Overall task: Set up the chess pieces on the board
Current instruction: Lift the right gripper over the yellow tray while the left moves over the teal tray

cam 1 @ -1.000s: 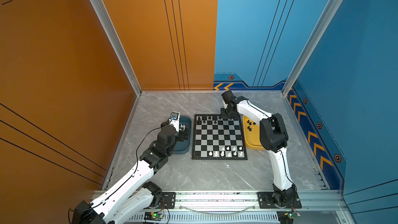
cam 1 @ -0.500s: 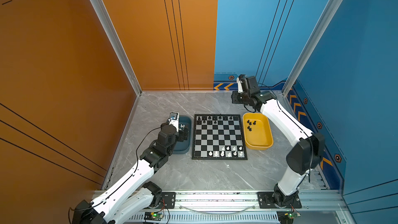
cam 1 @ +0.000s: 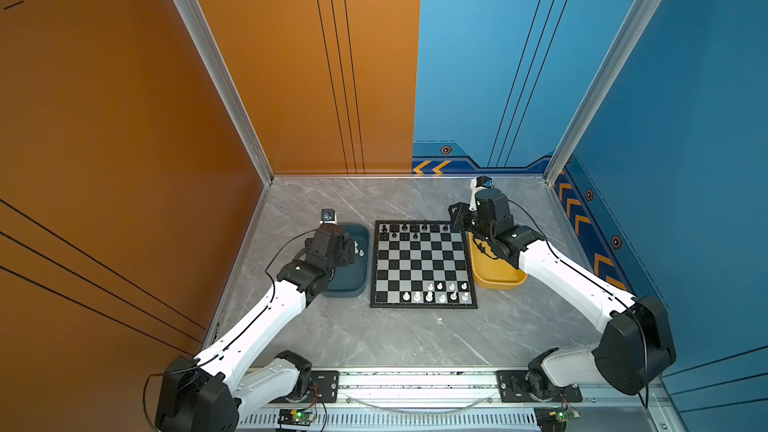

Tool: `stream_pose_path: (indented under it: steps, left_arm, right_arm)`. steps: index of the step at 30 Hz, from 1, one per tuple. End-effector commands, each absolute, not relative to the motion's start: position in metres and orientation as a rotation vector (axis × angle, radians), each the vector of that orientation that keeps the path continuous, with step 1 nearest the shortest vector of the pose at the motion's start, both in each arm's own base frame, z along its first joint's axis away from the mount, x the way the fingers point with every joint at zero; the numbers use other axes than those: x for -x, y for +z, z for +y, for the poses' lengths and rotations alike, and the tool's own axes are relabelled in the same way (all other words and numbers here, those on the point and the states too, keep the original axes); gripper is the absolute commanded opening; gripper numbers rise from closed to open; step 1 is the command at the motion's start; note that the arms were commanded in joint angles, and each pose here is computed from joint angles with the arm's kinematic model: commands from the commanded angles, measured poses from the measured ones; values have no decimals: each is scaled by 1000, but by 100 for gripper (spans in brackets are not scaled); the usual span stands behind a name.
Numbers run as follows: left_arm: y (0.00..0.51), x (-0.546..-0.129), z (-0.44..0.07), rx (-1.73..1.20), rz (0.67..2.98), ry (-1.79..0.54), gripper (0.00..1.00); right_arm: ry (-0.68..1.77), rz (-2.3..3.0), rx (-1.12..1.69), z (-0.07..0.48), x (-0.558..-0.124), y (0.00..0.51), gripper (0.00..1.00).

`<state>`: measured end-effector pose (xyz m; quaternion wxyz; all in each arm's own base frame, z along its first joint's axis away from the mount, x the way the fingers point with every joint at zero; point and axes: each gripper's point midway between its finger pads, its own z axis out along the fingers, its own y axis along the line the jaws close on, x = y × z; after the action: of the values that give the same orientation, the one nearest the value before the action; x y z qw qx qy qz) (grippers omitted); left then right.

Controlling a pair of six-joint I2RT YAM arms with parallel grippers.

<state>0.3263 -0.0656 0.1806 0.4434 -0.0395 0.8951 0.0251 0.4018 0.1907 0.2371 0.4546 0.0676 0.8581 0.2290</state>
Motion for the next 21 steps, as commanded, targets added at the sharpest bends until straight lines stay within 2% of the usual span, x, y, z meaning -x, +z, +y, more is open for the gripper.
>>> stream_pose_path:
  steps: [1,11,21]
  left_arm:
    - [170,-323,-58,183,2298,24,82]
    - [139,-333,-47,288,2448,5,77]
    - [110,-358,-51,289,2557,8,68]
  right_arm:
    - [593,1996,-197,187,-404,272,33]
    - [540,1989,-189,173,-396,273,33]
    - [536,1993,-206,165,-399,268,34]
